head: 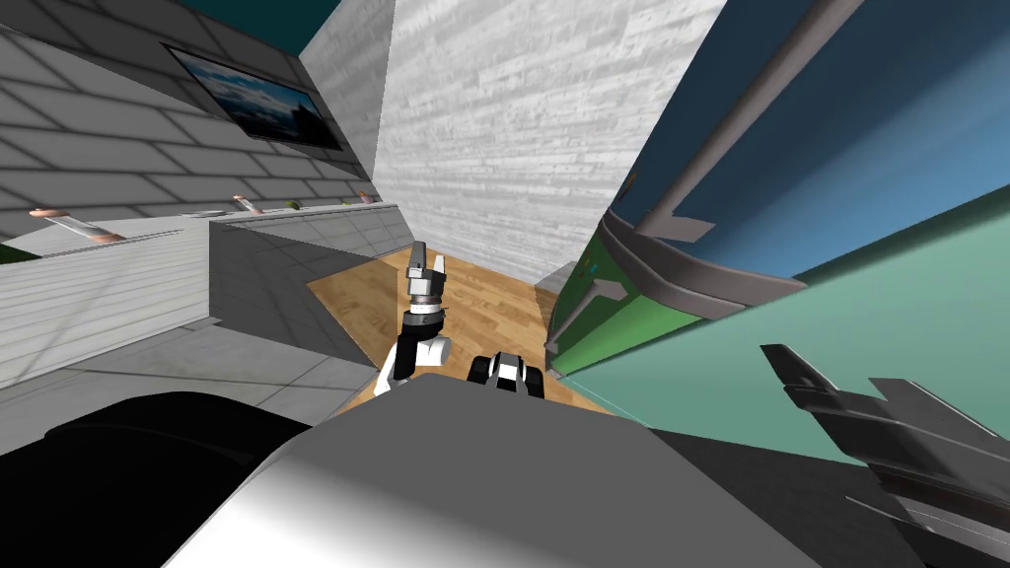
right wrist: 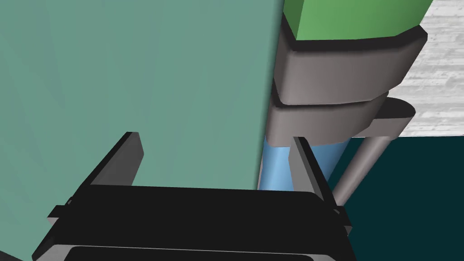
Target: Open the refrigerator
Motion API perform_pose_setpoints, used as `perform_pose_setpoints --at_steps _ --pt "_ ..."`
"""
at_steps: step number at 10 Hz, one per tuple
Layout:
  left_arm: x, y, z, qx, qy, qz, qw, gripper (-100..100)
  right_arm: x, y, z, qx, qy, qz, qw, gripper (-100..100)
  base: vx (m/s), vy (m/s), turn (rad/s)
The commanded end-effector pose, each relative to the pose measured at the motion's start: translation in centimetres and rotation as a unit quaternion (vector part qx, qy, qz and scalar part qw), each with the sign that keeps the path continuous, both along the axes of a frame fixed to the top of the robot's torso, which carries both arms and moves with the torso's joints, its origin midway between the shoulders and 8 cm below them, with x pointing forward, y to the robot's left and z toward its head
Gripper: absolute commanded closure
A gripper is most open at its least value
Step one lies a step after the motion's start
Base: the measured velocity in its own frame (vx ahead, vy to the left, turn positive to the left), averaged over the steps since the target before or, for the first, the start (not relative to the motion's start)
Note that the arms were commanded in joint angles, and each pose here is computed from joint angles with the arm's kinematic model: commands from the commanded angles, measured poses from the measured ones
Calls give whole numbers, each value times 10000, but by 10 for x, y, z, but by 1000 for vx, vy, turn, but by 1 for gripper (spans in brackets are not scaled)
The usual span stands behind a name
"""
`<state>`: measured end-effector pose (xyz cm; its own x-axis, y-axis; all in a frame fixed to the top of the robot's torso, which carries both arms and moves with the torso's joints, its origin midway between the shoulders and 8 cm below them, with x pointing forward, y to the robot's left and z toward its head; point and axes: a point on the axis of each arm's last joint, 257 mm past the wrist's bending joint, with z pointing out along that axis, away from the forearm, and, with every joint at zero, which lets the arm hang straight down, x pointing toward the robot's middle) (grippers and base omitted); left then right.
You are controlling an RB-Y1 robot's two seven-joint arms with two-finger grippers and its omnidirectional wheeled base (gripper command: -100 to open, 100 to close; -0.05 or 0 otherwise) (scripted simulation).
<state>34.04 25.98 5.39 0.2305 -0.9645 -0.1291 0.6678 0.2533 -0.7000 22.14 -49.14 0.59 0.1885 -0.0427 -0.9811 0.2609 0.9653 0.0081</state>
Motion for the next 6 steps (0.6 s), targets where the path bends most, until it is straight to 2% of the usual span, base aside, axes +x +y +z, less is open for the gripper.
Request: perform_pose_setpoints --at_steps 1,2,3,4,6 --pt "0 0 0 0 0 0 10000 0 -16 -21 5 -561 421 -377 9968 -100 53 81 74" --pt "0 0 0 0 0 0 10000 0 -17 -22 7 -593 416 -392 9966 -100 47 64 31" --pt "0 0 0 0 0 0 10000 0 -26 -34 8 -920 696 -606 9915 -100 55 80 75" --pt "0 0 0 0 0 0 10000 0 -27 -35 11 -965 688 -626 9910 -100 50 66 28" --pt "0 0 0 0 0 0 10000 0 -41 -56 19 -1605 1166 -995 9751 -100 89 96 78"
